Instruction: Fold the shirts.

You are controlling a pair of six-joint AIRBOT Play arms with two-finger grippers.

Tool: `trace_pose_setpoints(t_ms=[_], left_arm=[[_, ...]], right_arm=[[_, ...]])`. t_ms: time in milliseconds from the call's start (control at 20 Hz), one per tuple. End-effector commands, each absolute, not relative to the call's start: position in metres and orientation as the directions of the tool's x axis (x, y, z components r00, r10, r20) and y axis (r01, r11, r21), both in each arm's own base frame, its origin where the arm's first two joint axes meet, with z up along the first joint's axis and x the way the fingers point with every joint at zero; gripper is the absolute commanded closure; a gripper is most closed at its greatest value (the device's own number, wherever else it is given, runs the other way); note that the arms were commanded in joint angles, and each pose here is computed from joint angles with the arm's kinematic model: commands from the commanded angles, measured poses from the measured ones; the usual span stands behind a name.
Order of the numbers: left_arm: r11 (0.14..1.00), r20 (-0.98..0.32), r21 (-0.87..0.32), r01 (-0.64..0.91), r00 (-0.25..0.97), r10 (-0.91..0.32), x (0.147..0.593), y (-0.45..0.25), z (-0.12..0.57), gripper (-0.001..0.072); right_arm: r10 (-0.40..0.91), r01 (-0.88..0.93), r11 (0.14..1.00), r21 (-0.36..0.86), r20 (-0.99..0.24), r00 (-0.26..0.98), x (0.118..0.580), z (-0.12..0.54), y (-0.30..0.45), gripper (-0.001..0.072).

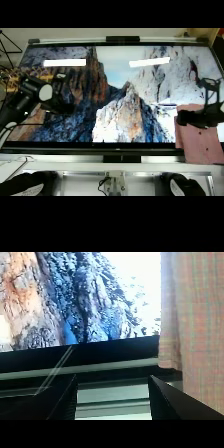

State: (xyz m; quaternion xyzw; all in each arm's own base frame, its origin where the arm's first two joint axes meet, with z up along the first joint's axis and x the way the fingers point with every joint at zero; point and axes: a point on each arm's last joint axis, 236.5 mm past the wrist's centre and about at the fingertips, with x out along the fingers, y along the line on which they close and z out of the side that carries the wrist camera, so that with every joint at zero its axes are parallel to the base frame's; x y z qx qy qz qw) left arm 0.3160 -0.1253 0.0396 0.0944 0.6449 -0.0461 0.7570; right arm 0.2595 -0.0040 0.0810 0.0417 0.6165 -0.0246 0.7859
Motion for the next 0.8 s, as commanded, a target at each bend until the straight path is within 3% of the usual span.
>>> trace_pose_setpoints(t_ms=[0,750], left_arm=[[0.979,-0.984,0.093,0.184,0.166,0.063,0.3164,-0.1235,0.037,0.0191],[0.979,-0.984,0.093,0.183,0.166,0.063,0.3164,-0.1235,0.037,0.019]], right_arm=[[0.025,-0.02,1.0,0.02,-0.959,0.281,0.2757,0.0755,0.0237,0.0168],[0.028,-0.031,0.999,0.02,-0.958,0.284,0.2763,0.0758,0.0267,0.0168]])
